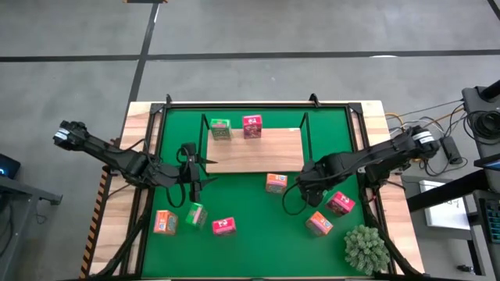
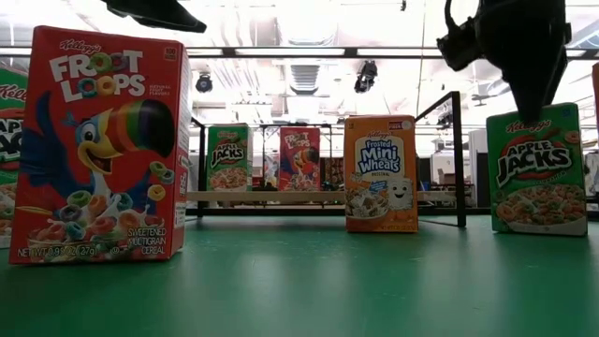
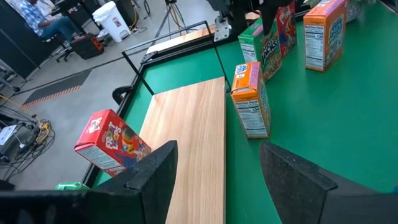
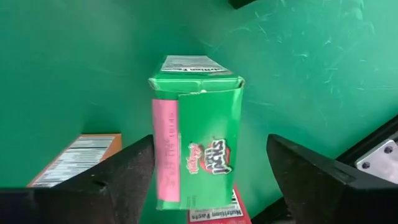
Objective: Stack cereal on shelf
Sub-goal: Put the right green cereal box on the shelf aligned with the other green cereal box
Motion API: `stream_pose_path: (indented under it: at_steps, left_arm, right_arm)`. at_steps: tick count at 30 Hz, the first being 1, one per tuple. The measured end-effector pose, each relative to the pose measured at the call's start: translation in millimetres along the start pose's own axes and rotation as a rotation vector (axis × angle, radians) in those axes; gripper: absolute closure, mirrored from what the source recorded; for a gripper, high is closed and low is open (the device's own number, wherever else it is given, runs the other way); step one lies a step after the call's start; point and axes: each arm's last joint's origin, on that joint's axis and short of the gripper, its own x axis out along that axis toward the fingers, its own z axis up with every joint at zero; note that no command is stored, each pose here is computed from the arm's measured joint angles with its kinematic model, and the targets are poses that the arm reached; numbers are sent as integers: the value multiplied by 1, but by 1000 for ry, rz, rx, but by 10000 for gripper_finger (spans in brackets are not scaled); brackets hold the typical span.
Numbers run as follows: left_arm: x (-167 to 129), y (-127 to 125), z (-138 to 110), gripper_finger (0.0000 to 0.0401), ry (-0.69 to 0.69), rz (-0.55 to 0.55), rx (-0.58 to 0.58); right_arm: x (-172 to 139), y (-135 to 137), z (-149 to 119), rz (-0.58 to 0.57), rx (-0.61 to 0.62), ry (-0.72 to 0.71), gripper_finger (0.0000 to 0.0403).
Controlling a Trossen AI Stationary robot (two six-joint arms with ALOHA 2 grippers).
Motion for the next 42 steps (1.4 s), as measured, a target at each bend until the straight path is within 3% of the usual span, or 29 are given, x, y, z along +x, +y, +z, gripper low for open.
stream_pose_path:
  at_steps: [12, 24, 36, 42]
  left_arm:
    - [0, 0, 0, 191, 0, 0, -1]
    - [0, 0, 0, 191, 0, -1, 3]
    - [2, -2, -7, 191, 16, -3, 19]
    - [-1, 0, -15, 191, 18, -3, 36]
  right_arm:
    - [2, 1, 1, 14, 15, -10, 206]
    - [-6, 0, 0, 50, 14, -21, 247]
    - [-83, -19, -13, 256, 29, -150, 259]
    - [-120, -29, -16, 375, 4, -340, 260]
